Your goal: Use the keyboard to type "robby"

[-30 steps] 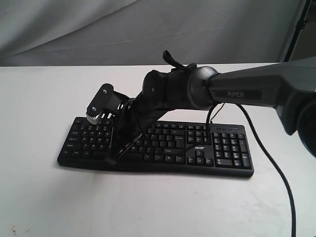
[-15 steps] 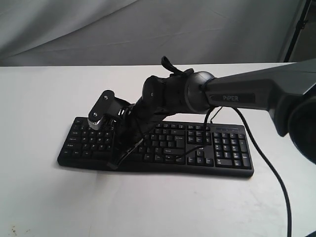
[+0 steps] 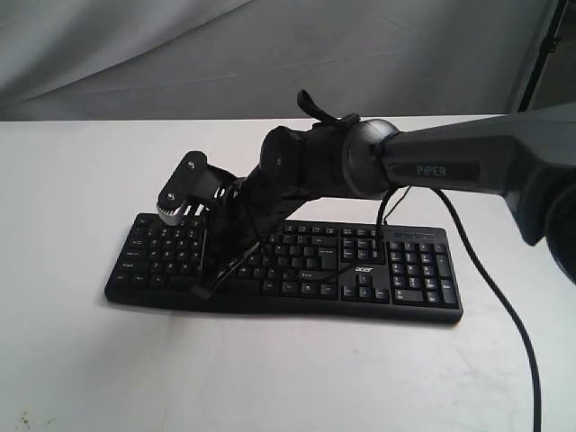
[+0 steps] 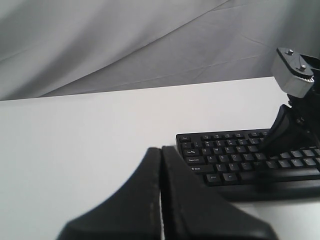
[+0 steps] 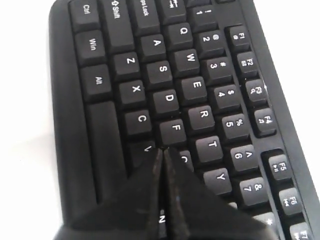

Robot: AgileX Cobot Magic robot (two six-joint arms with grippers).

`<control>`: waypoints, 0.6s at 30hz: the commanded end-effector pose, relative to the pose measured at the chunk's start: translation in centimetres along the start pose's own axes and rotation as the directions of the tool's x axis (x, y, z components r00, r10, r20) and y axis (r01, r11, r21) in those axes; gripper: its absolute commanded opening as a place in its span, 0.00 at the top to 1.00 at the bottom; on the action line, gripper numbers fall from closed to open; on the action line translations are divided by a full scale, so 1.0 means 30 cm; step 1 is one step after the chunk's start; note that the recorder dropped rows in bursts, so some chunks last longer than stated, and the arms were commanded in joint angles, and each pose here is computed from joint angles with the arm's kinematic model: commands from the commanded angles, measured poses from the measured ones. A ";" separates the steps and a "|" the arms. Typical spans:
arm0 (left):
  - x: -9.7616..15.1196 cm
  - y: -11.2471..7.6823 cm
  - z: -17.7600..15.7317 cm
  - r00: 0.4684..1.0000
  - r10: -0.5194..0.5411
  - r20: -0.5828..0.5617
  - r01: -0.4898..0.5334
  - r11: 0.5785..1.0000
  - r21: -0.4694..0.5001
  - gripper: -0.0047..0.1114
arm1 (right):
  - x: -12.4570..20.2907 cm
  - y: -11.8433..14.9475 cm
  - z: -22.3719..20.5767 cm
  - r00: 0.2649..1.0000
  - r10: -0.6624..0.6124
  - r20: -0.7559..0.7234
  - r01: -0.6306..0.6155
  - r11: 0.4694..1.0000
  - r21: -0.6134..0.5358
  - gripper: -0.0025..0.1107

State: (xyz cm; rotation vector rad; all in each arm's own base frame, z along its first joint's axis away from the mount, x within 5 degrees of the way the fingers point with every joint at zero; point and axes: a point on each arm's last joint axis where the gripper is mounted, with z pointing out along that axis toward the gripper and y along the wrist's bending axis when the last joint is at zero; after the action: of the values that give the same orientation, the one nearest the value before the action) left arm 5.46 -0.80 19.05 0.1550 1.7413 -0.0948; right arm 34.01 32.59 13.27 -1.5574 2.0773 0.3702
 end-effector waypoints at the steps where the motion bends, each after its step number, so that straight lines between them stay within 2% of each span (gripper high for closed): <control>1: 0.003 -0.001 0.000 1.000 0.003 0.005 -0.003 1.000 0.005 0.96 | -0.016 -0.029 -0.028 1.000 -0.001 0.023 0.000 1.000 0.027 0.98; 6: 0.003 -0.001 0.000 1.000 0.003 0.005 -0.003 1.000 0.005 0.96 | -0.045 -0.086 -0.038 0.998 0.045 0.032 -0.045 0.999 0.008 0.98; 18: 0.003 -0.001 0.000 1.000 0.003 0.005 -0.003 1.000 0.005 0.96 | -0.001 -0.123 0.014 0.997 0.080 -0.013 -0.080 0.997 0.009 0.98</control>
State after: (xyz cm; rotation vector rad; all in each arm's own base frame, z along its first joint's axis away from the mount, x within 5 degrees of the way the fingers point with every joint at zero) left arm 5.46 -0.80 19.05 0.1550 1.7413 -0.0948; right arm 37.15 32.10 12.99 -1.4919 2.1526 0.3928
